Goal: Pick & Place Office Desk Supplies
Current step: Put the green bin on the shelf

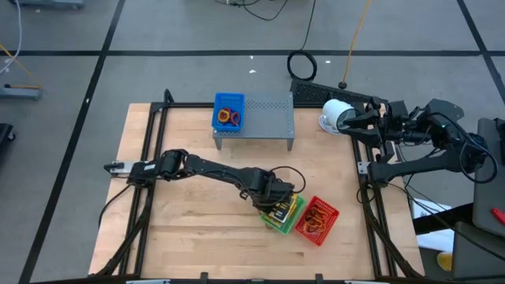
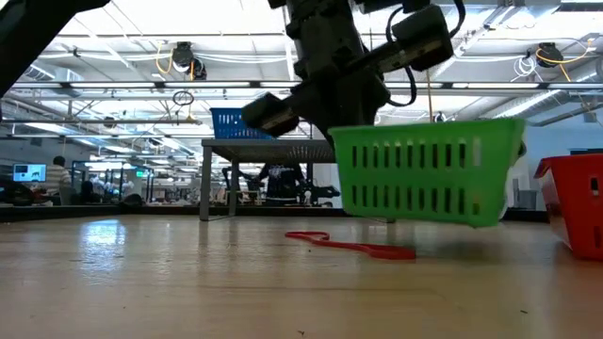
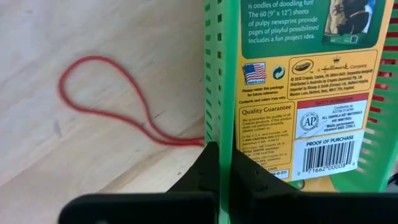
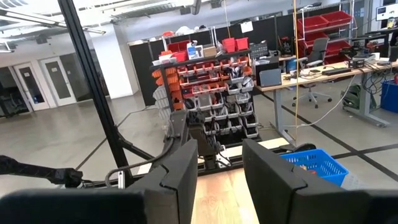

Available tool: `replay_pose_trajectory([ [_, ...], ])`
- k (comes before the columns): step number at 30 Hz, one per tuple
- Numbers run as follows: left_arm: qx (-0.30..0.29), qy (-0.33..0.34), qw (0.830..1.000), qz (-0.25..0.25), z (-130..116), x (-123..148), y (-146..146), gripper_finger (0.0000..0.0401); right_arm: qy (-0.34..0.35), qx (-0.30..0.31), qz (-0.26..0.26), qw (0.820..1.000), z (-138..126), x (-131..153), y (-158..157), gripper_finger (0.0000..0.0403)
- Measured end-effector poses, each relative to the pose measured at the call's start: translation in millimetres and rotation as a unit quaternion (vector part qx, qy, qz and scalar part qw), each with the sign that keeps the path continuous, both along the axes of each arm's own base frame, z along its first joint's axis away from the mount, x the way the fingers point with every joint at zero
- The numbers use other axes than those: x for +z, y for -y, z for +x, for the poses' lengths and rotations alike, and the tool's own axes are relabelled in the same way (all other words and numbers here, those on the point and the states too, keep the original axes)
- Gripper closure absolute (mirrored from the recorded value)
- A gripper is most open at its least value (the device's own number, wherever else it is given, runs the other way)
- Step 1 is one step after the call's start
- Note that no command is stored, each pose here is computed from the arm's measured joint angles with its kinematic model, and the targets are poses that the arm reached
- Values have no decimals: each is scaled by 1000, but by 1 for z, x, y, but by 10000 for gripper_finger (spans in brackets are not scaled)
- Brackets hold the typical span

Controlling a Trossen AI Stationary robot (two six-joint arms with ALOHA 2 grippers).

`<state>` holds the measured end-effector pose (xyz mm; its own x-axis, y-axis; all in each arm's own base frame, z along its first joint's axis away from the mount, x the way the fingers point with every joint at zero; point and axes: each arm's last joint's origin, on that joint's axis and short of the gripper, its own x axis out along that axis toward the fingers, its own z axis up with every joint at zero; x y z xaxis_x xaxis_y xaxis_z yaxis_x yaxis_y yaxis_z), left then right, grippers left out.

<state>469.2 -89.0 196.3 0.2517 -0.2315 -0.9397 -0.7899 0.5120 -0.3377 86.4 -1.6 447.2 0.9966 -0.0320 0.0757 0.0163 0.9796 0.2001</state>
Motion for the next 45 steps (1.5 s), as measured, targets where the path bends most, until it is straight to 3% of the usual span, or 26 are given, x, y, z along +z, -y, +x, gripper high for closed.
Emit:
replay_pose_trajectory([
  [8,-4,-5,1000,8,-1,28,-9,397,-7,0,0,1000,0,-1,0,282],
  [18,-10,106,994,36,-10,116,-32,397,-29,-17,12,999,0,-6,1,282],
  [21,16,113,993,42,-25,140,-49,397,-50,-18,0,999,0,-10,1,282],
  [26,107,146,982,58,-39,169,-77,397,-60,-15,-9,998,0,-12,1,282],
  [33,178,195,959,98,-40,183,-129,397,-58,-1,-17,998,0,-11,0,282],
  [45,245,182,943,133,-61,183,-229,397,-66,0,-24,998,4,-12,0,282],
])
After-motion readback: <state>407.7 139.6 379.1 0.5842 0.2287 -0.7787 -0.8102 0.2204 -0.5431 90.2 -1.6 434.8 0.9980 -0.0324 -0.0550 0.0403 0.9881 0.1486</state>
